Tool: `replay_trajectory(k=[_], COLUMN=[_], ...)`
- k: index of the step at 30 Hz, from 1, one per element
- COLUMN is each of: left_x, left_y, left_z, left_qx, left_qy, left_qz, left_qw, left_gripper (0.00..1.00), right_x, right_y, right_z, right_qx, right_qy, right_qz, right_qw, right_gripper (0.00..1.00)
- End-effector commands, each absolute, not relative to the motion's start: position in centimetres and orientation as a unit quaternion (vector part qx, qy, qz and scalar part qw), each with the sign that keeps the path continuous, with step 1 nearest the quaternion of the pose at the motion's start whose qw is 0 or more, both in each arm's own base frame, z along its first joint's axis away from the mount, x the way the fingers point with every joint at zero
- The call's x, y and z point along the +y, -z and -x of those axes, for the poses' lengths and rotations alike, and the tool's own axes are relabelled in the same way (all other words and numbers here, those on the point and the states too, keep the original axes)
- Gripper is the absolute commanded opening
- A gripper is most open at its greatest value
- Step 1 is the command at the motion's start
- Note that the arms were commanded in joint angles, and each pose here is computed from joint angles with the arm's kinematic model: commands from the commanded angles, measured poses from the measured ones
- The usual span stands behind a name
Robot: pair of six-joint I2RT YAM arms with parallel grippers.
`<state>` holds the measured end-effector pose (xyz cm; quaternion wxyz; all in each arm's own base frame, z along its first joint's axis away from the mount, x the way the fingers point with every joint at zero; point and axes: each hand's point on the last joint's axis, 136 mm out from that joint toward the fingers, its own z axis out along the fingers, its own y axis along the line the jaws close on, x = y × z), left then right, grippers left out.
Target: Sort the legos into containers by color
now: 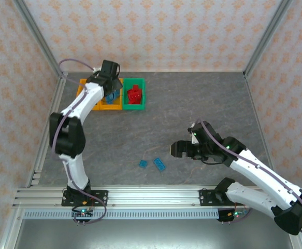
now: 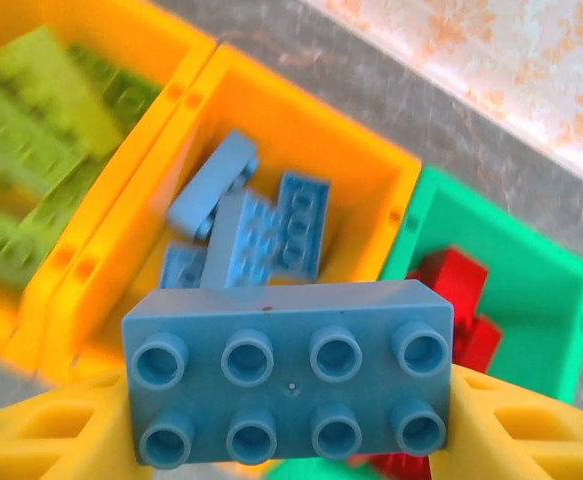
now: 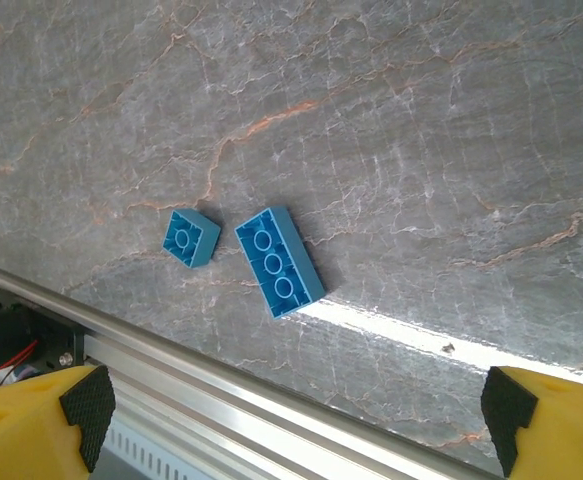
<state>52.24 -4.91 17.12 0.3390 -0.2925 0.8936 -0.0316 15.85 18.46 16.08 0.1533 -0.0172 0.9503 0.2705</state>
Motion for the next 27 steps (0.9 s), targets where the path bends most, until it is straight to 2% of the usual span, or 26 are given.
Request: replay_trajectory(k=[1, 2, 5, 7, 14, 18, 21, 27], left_x=[-4.6, -4.5, -4.6, -4.5, -4.2, -4.3, -5.4, -10.2], left_y=[-15.3, -15.3, -15.3, -15.3, -16.6, -17.9, -19.4, -22.9], left_z=[-54.1, -54.9, -56.2, -56.3, -55.3, -53.8, -51.5, -42.6], left_qx=[0.916, 0.915, 0.914, 0.913, 0.907, 0.906, 0.902, 0.903], left_qy=[0.032, 0.038, 0.043, 0.042, 0.047, 0.055, 0.099, 0.131], left_qz=[0.272, 0.277, 0.279, 0.284, 0.286, 0.286, 0.289, 0.237], left_qw=[0.294, 0.292, 0.290, 0.288, 0.306, 0.309, 0.307, 0.335], left_gripper=[0.54, 0.59, 0.63, 0.65, 0.87, 0.88, 0.86, 0.84], right_x=[18.3, 18.2, 17.9, 17.7, 17.7, 17.8, 17.7, 16.5], right_y=[-17.6, -17.7, -17.8, -17.8, -18.1, -18.1, -17.9, -17.5], right_z=[-16.6, -16.6, -16.5, -16.4, -16.5, -16.6, -16.9, -18.1], right_qx=[0.946, 0.946, 0.946, 0.945, 0.943, 0.942, 0.943, 0.943], right_qy=[-0.270, -0.270, -0.269, -0.268, -0.272, -0.275, -0.270, -0.243], right_qz=[0.008, 0.006, 0.001, -0.004, -0.007, -0.007, -0.014, -0.055], right_qw=[0.179, 0.180, 0.184, 0.187, 0.192, 0.192, 0.196, 0.223], right_gripper=[0.97, 0.96, 0.97, 0.97, 0.97, 0.97, 0.97, 0.98])
